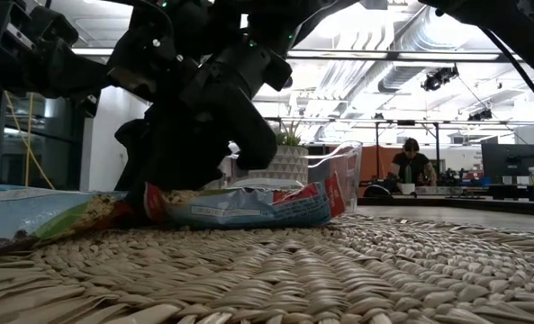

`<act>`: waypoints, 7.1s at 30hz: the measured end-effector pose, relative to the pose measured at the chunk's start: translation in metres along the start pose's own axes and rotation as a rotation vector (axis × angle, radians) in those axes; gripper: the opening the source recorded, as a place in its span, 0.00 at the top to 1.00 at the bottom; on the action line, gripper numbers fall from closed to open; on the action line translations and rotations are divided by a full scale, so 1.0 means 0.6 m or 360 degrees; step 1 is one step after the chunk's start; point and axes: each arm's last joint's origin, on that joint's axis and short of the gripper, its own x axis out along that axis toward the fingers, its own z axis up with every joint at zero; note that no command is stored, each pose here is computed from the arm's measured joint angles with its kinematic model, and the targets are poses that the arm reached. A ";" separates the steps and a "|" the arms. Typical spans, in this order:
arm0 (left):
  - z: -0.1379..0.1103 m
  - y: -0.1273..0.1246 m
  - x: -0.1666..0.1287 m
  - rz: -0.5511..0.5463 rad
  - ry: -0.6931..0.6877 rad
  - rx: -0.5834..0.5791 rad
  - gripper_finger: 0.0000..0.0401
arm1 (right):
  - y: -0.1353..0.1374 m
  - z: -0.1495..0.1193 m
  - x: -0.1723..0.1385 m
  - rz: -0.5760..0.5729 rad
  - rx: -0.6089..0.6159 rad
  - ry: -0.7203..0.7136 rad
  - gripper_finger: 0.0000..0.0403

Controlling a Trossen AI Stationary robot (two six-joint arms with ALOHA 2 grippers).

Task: Pick and place Granola Bars by type
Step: Put the yellow granola bar into the bottom right transparent bin

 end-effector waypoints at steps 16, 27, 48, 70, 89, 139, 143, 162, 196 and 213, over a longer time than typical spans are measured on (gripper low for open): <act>0.000 0.000 0.000 0.0000 0.0000 0.0000 1.00 | -0.003 0.006 -0.009 -0.0103 0.0030 0.0023 0.77; 0.000 0.000 0.000 0.0000 0.0000 0.0000 1.00 | -0.003 0.008 -0.012 -0.0125 0.0106 0.0023 0.80; 0.000 0.000 0.000 0.0000 -0.0001 0.0000 1.00 | 0.002 0.052 -0.069 -0.0289 0.0271 -0.0066 0.80; 0.000 0.000 0.000 0.0000 -0.0001 0.0000 1.00 | 0.049 0.209 -0.377 -0.0531 0.0342 -0.0981 0.85; 0.000 0.000 0.000 0.0000 0.0000 0.0000 1.00 | 0.166 0.208 -0.674 -0.0575 0.0377 -0.1405 0.86; 0.000 0.000 0.000 -0.0001 -0.0001 0.0000 1.00 | 0.570 0.077 -0.626 -0.0265 0.1642 0.0313 0.86; 0.000 0.000 0.000 0.0000 0.0000 0.0000 1.00 | 0.597 0.083 -0.592 -0.0346 0.1599 0.0350 0.86; 0.000 0.000 0.000 0.0000 0.0000 0.0000 1.00 | 0.693 0.079 -0.383 -0.0672 0.1452 0.0737 0.86; 0.000 0.000 0.000 0.0000 0.0000 0.0000 1.00 | 0.691 0.062 -0.283 -0.1021 0.1238 0.0701 0.86; 0.000 0.000 0.000 0.0001 0.0000 0.0000 1.00 | 0.692 -0.061 -0.258 -0.0750 0.1463 0.0658 0.86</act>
